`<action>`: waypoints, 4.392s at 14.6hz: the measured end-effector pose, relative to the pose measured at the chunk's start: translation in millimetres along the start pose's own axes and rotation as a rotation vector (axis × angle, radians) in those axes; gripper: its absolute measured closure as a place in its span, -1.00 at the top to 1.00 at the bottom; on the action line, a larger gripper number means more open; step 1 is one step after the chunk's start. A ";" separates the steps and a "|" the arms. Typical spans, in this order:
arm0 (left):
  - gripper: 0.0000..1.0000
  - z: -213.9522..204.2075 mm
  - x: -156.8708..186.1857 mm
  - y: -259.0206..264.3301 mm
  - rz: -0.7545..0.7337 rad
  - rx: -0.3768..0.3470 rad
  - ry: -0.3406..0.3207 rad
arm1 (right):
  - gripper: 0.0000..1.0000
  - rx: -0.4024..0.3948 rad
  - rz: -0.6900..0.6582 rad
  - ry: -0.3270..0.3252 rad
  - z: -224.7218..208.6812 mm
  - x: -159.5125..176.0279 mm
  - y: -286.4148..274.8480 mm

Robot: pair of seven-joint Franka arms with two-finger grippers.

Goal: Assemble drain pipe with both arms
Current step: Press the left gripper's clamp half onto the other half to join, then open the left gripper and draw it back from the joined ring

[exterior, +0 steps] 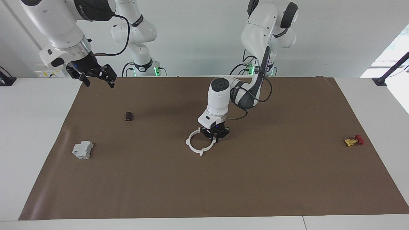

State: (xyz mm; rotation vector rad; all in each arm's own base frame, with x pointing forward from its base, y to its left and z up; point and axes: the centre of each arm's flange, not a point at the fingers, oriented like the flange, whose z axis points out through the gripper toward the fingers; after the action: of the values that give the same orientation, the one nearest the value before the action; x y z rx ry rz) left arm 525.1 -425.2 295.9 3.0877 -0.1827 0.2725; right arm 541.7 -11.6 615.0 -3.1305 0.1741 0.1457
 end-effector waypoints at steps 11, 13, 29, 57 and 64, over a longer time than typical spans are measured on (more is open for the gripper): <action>-0.59 0.0 1.8 -2.3 -0.061 -0.036 -0.023 | 1.00 0.002 -0.034 0.023 0.5 3.6 3.5; -0.59 0.0 1.9 -2.6 -0.064 -0.037 -0.024 | 1.00 0.002 -0.037 0.023 0.3 3.5 2.5; -0.59 0.0 3.8 -4.9 -0.093 -0.049 -0.029 | 1.00 0.002 -0.042 0.028 -1.3 2.8 0.0; 1.00 -46.1 46.6 -83.0 -0.195 -0.048 0.011 | 1.00 0.003 -0.045 0.031 -2.5 2.2 -1.6; 1.00 -163.2 50.7 -268.6 -0.135 0.037 -0.097 | 1.00 0.002 -0.045 0.031 -2.6 2.2 -1.6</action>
State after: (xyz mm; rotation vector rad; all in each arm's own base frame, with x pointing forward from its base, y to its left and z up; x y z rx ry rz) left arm 578.8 -156.8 458.4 3.1335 0.0294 0.1223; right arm 544.3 -10.2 617.4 -3.1327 0.1032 0.0966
